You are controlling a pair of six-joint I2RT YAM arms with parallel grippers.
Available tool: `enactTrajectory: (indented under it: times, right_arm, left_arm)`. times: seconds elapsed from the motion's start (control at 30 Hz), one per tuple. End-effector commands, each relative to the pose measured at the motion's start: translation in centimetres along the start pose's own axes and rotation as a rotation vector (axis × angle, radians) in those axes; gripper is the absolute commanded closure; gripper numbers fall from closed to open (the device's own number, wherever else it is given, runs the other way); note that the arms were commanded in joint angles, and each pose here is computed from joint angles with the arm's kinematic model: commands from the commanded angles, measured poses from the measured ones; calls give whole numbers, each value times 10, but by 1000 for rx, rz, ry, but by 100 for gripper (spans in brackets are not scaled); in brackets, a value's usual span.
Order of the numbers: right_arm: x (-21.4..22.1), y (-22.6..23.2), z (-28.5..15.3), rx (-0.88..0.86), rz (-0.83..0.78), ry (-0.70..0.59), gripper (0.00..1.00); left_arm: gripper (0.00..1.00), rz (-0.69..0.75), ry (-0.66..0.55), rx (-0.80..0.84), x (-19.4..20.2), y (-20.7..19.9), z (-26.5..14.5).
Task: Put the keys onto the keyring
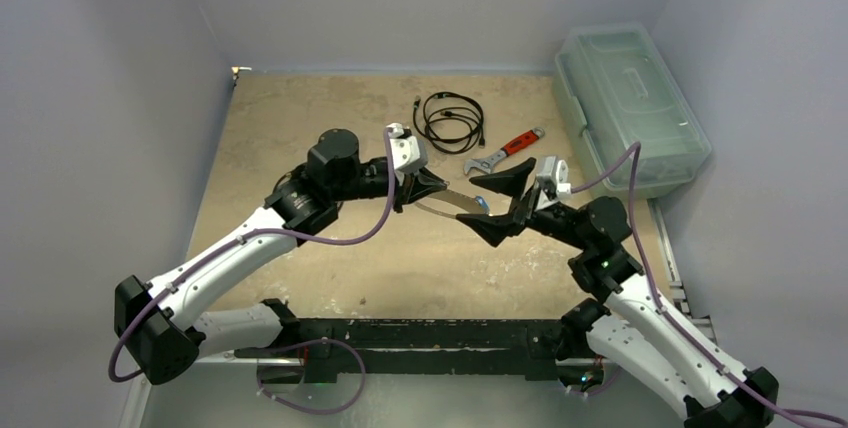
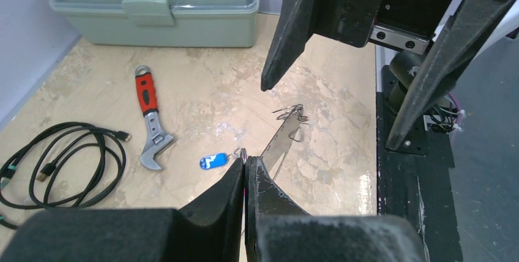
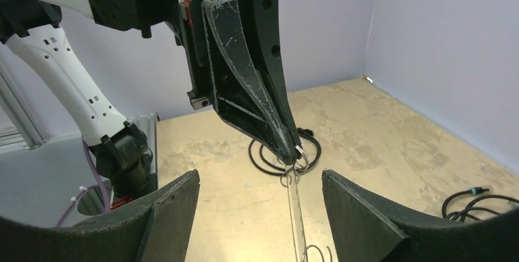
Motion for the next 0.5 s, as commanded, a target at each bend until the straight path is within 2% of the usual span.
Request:
enactTrajectory:
  times: [0.0, 0.27, 0.37, 0.47]
  right_arm:
    - [-4, -7, 2, 43, 11, 19, 23]
    - [6, -27, 12, 122, 17, 83, 21]
    - [11, -28, 17, 101, 29, 104, 26]
    - [15, -27, 21, 73, 41, 119, 36]
  left_arm:
    - [100, 5, -57, -34, -17, 5, 2]
    - [100, -6, -56, -28, -16, 5, 2]
    - [100, -15, -55, -31, -14, 5, 3]
    - [100, -30, -55, -38, -13, 6, 3]
Point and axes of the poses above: each gripper's point midway between its finger pads, its own z axis out along the fingers, its own y axis along the line the jaws close on, x = y × z, the point moved 3 cm from there along -z, back along the fingers, and after that the axes turned 10 degrees about -z, right-handed, at the moved point
